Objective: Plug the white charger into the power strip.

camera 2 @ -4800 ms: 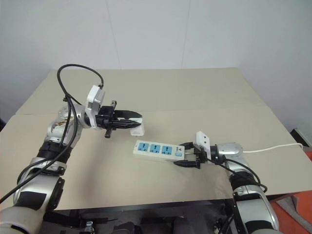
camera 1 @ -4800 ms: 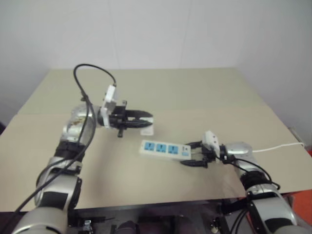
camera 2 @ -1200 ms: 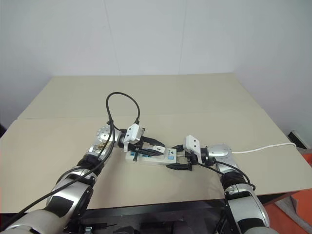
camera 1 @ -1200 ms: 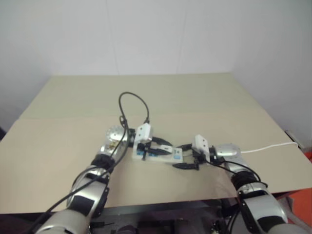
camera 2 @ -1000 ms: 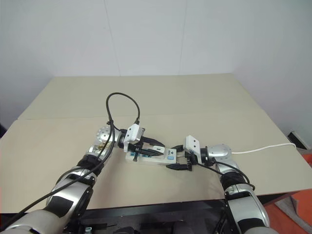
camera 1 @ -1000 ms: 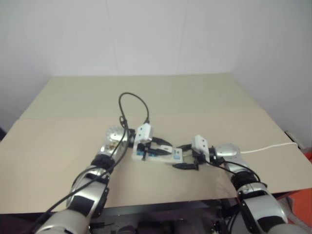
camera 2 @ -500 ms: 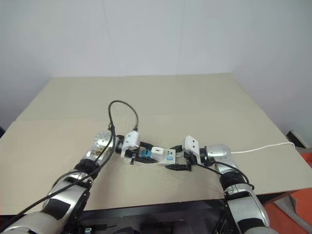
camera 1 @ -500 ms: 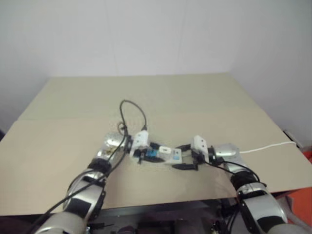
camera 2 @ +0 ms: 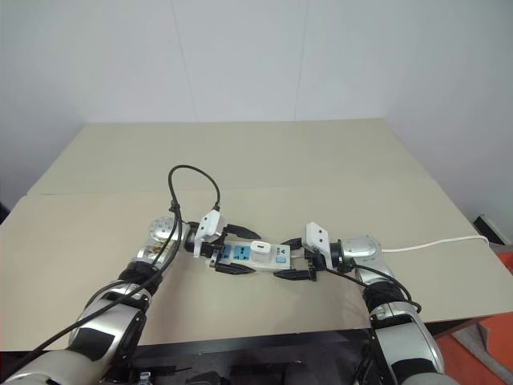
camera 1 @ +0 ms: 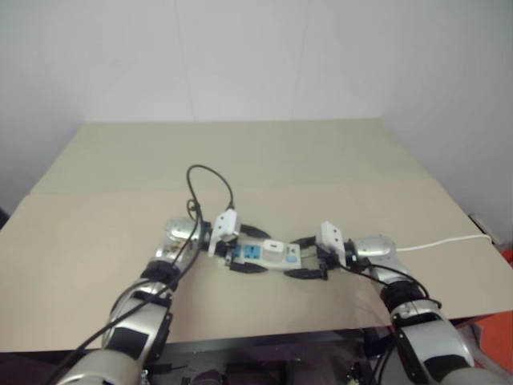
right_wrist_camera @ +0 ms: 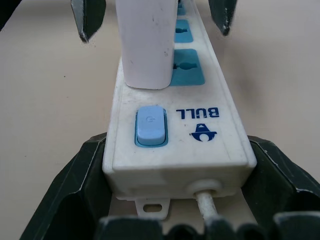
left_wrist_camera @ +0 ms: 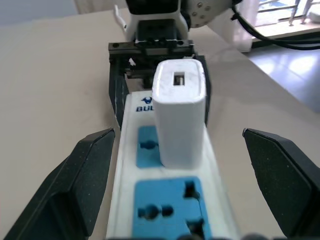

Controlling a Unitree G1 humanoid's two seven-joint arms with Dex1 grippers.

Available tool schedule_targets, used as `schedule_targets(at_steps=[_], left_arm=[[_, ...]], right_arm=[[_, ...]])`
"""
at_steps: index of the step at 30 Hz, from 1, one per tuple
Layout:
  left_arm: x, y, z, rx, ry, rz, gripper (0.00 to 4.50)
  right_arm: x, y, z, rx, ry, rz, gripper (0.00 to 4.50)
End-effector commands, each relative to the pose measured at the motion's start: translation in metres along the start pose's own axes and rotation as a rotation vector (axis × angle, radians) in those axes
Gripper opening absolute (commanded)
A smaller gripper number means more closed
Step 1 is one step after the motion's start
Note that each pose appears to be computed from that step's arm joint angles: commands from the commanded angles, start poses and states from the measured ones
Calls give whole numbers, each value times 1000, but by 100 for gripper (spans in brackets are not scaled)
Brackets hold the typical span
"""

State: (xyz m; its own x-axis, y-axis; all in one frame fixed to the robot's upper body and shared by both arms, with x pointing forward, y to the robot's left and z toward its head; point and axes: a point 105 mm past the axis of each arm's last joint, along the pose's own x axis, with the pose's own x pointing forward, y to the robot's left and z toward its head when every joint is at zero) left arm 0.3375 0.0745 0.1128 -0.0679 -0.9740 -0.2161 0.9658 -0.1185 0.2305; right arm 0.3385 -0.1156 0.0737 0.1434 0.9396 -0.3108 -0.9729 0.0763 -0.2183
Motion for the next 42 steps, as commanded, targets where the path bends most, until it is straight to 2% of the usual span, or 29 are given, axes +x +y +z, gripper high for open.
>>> schedule_targets(at_steps=[1, 2, 4, 6, 11, 15, 20, 23, 28, 42], left_arm=[[-22, 6, 28, 63, -68, 32, 445], [-28, 7, 32, 68, -72, 42, 445], [-43, 10, 40, 93, -77, 87, 450], [-54, 12, 45, 109, -76, 130, 450], [-89, 5, 51, 118, -65, 236, 450], [-113, -15, 46, 102, -11, 282, 450], [-139, -45, 40, 59, 70, 367, 450], [-143, -58, 35, 39, 111, 400, 450], [-134, -65, 34, 0, 105, 428, 450], [-127, -52, 46, 10, 67, 442, 450]], right_arm=[[-2, 3, -5, -6, 23, 10, 342], [-3, 3, -4, -2, 19, 12, 342], [-9, 0, 1, -5, 10, 13, 414], [-15, 0, 4, -3, 0, 23, 446], [-42, -1, 18, -81, -12, 5, 446], [-71, 2, 32, -132, -4, -28, 446], [-122, 13, 43, -143, 79, -90, 446], [-139, 19, 43, -147, 125, -133, 446], [-146, 26, 45, -131, 140, -164, 446], [-156, 29, 48, -134, 153, -226, 446]])
